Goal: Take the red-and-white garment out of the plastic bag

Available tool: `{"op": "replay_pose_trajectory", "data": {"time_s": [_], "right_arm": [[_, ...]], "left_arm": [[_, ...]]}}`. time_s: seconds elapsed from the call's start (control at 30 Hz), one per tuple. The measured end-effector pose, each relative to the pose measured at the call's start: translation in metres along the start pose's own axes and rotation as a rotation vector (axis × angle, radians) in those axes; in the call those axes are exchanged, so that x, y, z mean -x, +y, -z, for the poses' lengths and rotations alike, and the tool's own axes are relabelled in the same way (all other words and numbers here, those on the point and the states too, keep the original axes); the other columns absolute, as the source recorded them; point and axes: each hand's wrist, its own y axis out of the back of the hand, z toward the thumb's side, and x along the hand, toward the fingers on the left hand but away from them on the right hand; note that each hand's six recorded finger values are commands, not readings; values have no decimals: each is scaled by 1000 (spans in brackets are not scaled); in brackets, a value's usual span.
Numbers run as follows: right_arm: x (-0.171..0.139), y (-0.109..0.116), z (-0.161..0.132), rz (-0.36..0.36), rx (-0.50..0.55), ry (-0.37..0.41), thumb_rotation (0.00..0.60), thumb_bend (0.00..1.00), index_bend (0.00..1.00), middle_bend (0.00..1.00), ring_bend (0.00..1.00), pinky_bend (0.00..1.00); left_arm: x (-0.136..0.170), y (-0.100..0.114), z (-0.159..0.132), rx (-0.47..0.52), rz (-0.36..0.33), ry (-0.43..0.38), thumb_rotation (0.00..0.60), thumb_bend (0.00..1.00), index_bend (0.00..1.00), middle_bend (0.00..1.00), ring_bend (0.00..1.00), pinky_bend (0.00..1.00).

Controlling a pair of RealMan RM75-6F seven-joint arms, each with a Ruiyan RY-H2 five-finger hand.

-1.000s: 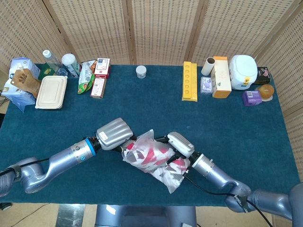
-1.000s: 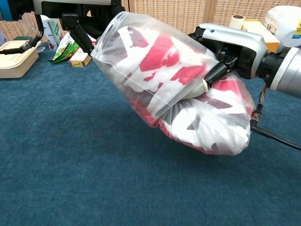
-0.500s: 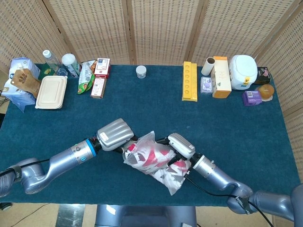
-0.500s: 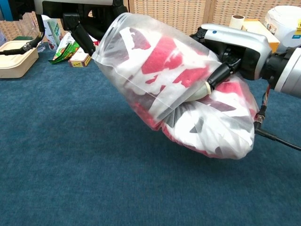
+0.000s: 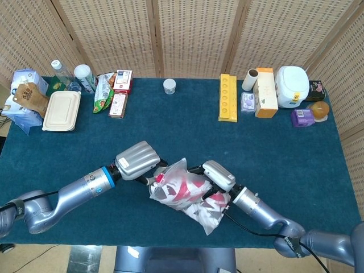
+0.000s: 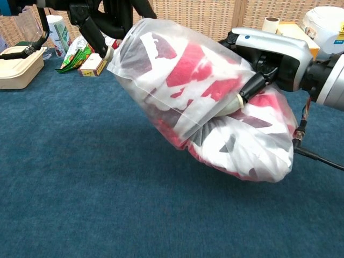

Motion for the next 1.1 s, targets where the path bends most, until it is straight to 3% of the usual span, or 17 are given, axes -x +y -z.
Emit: {"op": "replay_pose_trajectory", "data": {"time_s": [0.3,0.83,0.97,1.1], "right_arm": [[0,1,1,-1,-1,-3,600,158,936,994,1000,1000],[2,3,-5,7,5,10,600,158,936,994,1000,1000],[4,1,-5,4,11,7,600,158,936,994,1000,1000],[3,4,-4,15,16,6,600,158,936,994,1000,1000]], "left_arm": [[6,3,3,20,-19,3,487,244,397,1000,1000,1000],[-5,-8,-11,71,23,-40,482,253,397,1000,1000,1000],[-13,-9,-19,64,25,-65,520,393,411,1000,1000,1000],[-16,-13,-23,49,36,-76,558,511,511,1000,1000,1000]]}}
